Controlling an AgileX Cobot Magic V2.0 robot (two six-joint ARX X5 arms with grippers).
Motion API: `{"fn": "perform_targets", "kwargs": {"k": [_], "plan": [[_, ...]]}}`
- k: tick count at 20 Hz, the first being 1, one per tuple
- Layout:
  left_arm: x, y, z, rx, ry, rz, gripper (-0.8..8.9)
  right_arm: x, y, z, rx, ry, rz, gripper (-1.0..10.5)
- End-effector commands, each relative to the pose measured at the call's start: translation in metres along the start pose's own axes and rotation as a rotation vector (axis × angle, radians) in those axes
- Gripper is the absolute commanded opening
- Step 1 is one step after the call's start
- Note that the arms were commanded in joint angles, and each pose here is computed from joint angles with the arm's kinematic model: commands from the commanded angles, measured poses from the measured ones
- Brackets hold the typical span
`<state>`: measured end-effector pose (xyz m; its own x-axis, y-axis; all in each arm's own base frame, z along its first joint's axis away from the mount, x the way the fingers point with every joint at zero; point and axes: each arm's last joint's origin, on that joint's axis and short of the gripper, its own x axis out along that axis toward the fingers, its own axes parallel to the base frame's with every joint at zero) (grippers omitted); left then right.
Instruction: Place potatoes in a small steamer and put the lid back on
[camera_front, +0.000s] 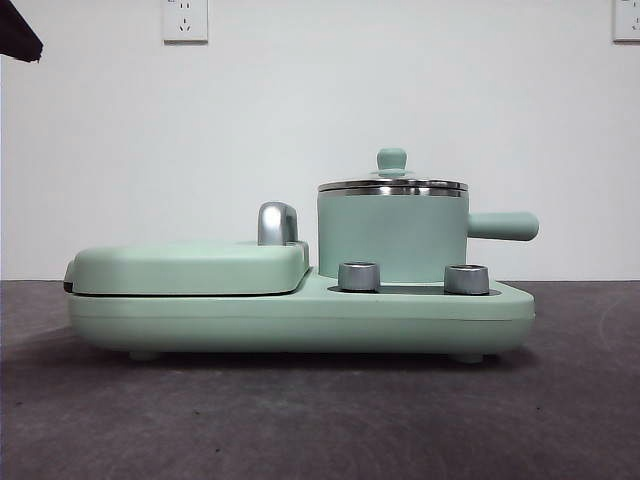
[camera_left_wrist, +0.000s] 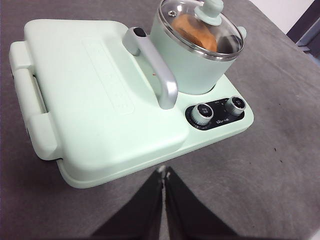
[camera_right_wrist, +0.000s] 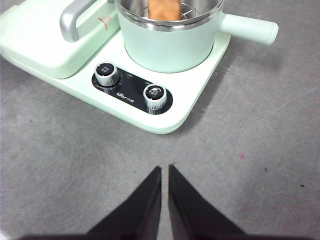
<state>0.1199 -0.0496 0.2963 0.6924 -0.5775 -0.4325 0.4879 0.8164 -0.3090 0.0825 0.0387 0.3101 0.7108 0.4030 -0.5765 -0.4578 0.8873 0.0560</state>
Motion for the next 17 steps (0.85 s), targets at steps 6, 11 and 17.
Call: {"fn": "perform_targets", "kwargs": {"k": [6,11,17], "plan": [[-0.01,0.007,-0.032,0.215,-0.223,0.041,0.06,-0.001,0.001,0.002,0.006,-0.015,0.004,0.2],[0.005,0.041,-0.092,0.244,-0.425,0.242,0.06,-0.002,0.001,0.002,0.006,-0.019,0.004,0.2],[0.004,0.064,-0.113,0.165,-0.555,0.589,0.06,-0.002,0.001,0.002,0.006,-0.019,0.004,0.2]]}}
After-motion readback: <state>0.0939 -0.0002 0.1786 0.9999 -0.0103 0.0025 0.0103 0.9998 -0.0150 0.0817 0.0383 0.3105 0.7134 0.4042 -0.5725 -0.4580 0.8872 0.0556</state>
